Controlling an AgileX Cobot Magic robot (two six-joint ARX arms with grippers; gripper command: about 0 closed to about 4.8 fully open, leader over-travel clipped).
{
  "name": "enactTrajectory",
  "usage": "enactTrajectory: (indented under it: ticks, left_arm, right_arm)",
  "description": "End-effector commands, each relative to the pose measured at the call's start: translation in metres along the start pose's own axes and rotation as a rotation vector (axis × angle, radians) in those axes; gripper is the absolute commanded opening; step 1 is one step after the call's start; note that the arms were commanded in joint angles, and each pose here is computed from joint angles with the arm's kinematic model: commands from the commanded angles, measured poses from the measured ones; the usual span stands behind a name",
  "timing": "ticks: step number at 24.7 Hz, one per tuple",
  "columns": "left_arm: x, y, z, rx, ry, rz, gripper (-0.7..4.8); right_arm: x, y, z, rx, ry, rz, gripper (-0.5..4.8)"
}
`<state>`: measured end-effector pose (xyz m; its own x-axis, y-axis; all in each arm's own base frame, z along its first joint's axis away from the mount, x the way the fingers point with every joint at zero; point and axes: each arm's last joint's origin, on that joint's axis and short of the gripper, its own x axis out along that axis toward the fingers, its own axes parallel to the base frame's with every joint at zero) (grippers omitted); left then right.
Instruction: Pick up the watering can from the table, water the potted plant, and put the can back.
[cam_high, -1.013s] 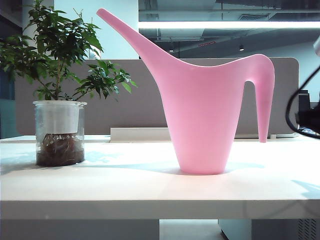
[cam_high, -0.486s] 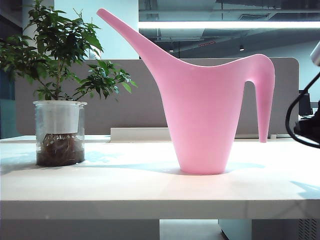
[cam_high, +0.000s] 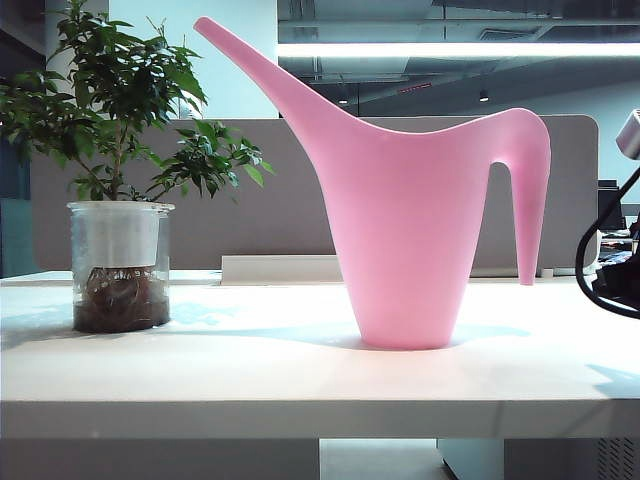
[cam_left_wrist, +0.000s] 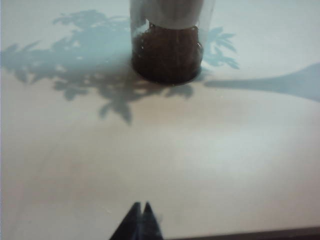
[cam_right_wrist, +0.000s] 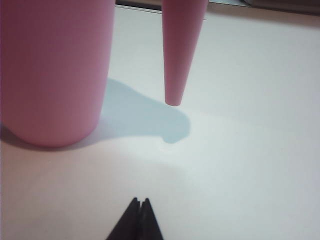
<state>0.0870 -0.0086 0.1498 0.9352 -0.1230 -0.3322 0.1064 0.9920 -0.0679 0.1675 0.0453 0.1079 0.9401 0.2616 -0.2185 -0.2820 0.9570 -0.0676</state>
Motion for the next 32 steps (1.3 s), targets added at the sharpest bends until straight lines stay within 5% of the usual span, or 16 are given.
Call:
enactTrajectory:
  ticks: [1,9,32]
  left_arm:
    - [0.0008,0.0026,0.0009,-0.005,-0.022,0.025,-0.05]
    - [0.0081,0.0052,0.0025,-0.001,-0.167,0.041,-0.05]
    - [0.0082,0.0062,0.0017,0.013,-0.160,0.073,-0.05]
  right_arm:
    - [-0.0016,0.0002,-0.0001,0.004,-0.008,0.002,-0.05]
    - [-0.0016,0.0002,-0.0001,0.004,-0.008,0.002,-0.05]
    - [-0.0042,-0.0003,0.0046,0.003,-0.021,-0.005,-0.05]
